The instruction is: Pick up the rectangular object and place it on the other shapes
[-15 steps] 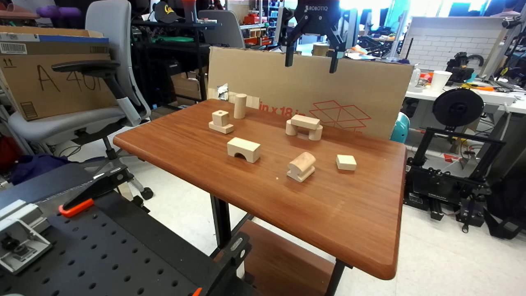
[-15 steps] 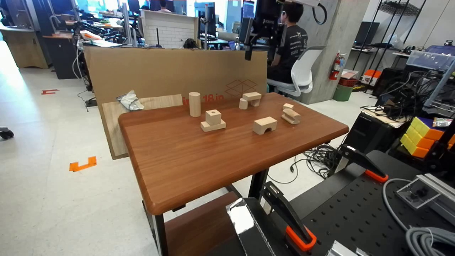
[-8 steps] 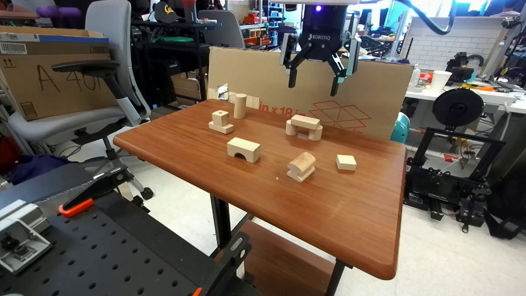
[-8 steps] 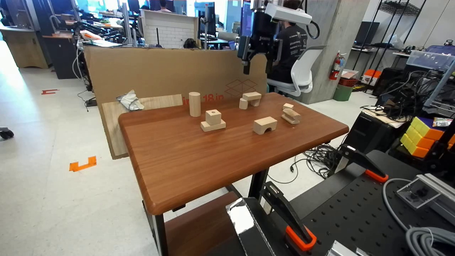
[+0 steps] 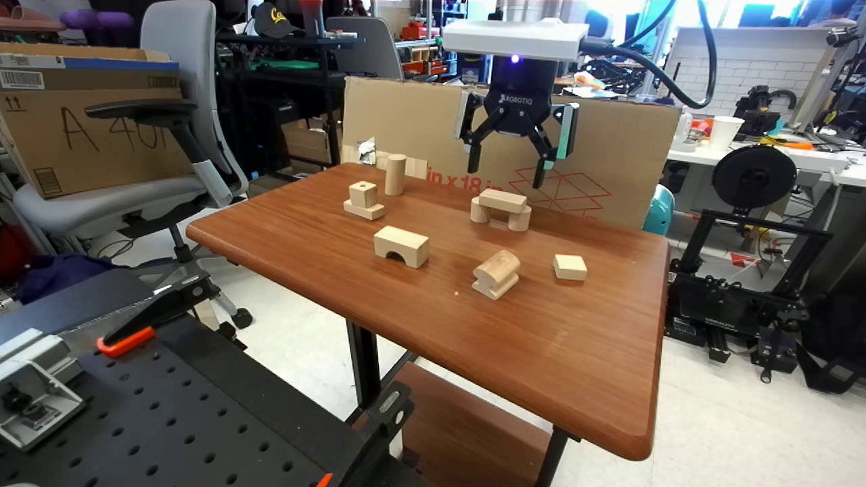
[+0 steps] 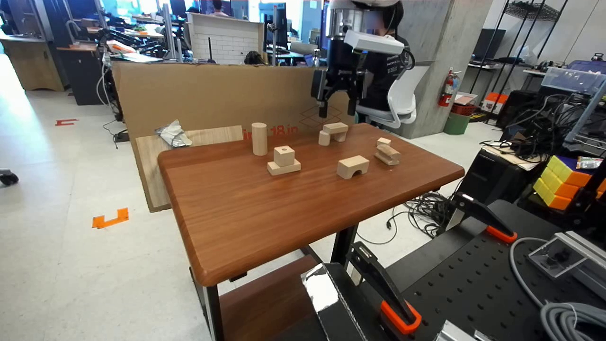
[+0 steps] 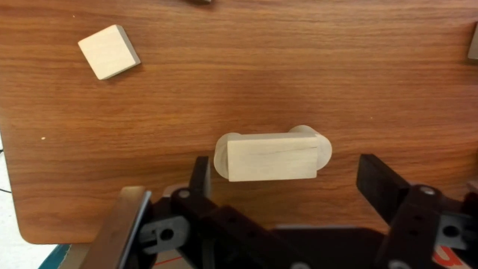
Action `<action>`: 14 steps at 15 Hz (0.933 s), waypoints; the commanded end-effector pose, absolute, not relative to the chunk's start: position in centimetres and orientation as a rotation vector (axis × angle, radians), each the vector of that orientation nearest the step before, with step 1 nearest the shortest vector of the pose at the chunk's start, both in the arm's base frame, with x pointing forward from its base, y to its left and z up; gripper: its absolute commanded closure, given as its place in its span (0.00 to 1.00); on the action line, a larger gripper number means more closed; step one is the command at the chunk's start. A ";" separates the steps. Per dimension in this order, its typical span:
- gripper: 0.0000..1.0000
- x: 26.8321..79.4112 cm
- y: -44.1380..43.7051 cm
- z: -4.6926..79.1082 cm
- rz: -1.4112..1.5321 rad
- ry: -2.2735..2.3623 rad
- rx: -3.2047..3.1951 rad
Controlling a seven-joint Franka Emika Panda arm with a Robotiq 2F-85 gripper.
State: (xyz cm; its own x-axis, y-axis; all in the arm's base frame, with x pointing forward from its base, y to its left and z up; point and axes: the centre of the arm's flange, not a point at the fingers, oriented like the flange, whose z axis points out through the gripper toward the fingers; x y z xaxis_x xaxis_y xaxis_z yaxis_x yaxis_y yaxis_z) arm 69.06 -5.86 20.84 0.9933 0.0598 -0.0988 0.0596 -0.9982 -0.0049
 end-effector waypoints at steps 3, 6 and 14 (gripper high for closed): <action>0.00 70.8 -5.4 19.6 0.198 -0.160 -3.156; 0.00 70.9 -5.1 19.1 0.211 -0.171 -3.155; 0.42 70.9 -5.1 19.1 0.217 -0.187 -3.160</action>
